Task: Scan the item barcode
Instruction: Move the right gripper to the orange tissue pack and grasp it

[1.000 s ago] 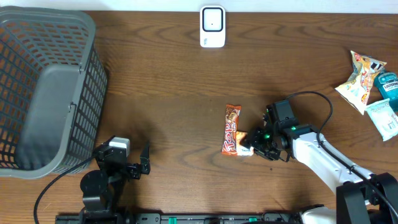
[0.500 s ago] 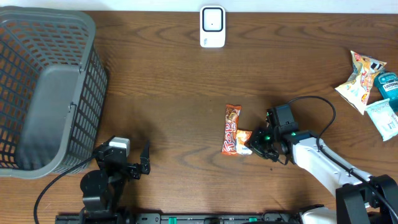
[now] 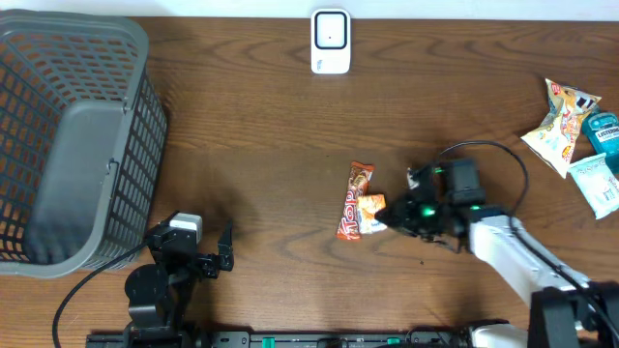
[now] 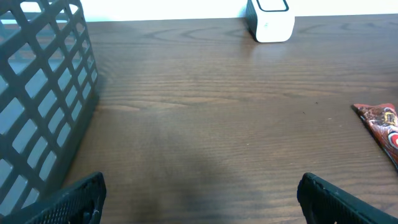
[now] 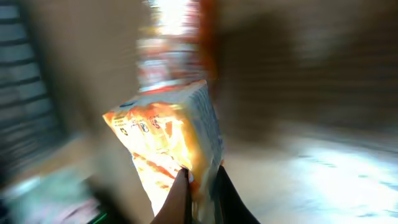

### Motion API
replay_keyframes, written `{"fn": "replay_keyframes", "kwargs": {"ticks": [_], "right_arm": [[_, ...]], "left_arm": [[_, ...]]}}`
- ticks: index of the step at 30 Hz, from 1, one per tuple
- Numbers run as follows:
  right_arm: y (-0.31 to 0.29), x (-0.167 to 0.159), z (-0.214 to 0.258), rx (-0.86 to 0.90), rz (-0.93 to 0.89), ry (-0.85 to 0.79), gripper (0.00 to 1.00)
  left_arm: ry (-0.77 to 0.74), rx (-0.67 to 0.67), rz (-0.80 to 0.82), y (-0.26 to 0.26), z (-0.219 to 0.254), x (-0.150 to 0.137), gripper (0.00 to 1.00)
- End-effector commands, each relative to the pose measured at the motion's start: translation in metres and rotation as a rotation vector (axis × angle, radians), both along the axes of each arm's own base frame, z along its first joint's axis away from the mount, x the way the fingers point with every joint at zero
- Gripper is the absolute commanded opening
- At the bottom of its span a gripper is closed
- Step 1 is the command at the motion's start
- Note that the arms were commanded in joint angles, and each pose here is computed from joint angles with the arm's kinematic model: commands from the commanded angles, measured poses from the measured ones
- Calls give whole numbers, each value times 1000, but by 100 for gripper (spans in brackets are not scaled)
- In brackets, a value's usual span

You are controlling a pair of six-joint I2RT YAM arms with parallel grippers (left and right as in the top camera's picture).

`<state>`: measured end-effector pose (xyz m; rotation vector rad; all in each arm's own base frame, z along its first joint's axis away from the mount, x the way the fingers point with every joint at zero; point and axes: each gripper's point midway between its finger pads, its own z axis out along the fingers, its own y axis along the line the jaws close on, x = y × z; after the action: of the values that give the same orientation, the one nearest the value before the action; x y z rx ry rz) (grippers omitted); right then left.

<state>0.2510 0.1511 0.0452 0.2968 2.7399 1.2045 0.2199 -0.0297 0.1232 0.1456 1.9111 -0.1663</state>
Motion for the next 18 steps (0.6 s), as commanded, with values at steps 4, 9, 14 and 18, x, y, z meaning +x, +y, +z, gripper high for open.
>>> {"fn": "replay_keyframes", "kwargs": {"ticks": [4, 9, 14, 18], "right_arm": [[6, -18, 108, 622, 184, -176, 1], [4, -21, 118, 705, 146, -61, 1], [5, -26, 121, 736, 146, -13, 1], [9, -36, 118, 749, 124, 84, 1]], "left_arm": [[35, -9, 8, 1, -11, -2, 98], [35, -8, 9, 1, -11, -2, 98], [35, -8, 9, 1, -11, -2, 98], [35, -8, 9, 1, -11, -2, 98]]}}
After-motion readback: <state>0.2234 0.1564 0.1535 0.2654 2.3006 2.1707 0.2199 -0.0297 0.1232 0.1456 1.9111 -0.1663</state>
